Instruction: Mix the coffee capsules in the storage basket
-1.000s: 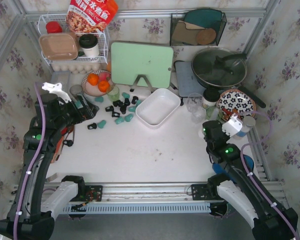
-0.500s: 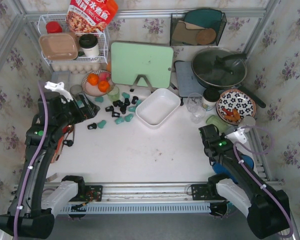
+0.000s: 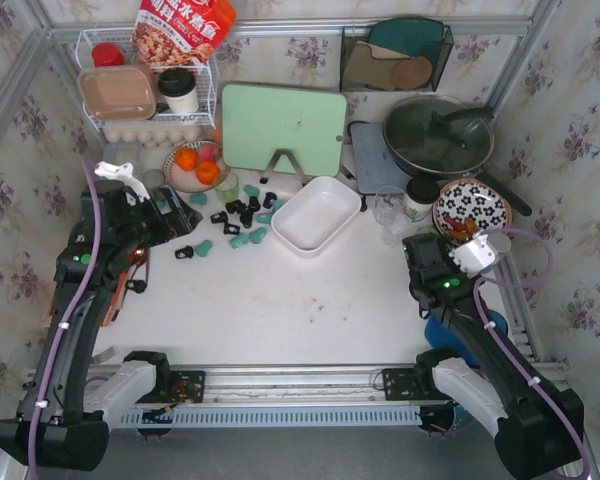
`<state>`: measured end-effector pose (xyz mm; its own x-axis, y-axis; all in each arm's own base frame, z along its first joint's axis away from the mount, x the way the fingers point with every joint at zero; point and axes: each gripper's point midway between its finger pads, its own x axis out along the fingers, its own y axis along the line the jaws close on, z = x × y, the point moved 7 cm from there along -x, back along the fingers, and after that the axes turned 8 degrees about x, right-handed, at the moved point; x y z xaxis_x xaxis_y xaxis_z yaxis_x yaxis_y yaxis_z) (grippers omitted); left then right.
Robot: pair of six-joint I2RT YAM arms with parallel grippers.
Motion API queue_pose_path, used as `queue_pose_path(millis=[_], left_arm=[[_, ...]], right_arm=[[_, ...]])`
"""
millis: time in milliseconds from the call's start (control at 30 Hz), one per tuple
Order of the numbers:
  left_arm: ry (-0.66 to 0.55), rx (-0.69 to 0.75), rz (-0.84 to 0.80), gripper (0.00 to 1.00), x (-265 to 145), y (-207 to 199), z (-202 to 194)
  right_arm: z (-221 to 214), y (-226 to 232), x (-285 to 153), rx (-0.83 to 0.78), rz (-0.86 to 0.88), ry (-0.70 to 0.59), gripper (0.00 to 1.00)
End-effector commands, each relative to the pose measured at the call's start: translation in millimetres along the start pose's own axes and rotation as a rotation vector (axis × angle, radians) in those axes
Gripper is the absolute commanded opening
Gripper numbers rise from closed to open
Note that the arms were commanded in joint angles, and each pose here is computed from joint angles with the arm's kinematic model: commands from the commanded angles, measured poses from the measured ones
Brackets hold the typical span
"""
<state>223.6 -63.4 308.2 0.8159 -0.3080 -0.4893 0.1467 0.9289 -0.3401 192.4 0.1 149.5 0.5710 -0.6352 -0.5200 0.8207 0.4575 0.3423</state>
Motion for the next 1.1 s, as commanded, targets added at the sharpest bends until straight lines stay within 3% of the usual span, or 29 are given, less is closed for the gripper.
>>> queue_pose_path(millis=[0, 133, 367, 533, 800, 1067], left_arm=[[-0.011, 0.009, -0.020, 1.00, 2, -2, 3], [0.004, 0.012, -0.033, 1.00, 5, -3, 2], [0.077, 0.045, -0.070, 0.97, 16, -8, -4], [0.127, 0.123, -0.112, 0.94, 26, -22, -12], [0.224, 0.301, -0.155, 0.90, 45, -54, -38], [0.252, 0.553, -0.134, 0.87, 100, -86, -59]], right_arm=[[30, 25, -10, -0.125, 0.121, -0.066, 0.88], [54, 58, -30, -0.237, 0.345, -0.072, 0.90], [64, 101, -59, -0.317, 0.752, -0.074, 0.80], [34, 127, -55, -0.400, 0.825, -0.029, 0.77], [-42, 145, -84, -0.585, 1.068, -0.032, 0.77], [-75, 127, -68, -0.490, 1.040, 0.033, 0.76]])
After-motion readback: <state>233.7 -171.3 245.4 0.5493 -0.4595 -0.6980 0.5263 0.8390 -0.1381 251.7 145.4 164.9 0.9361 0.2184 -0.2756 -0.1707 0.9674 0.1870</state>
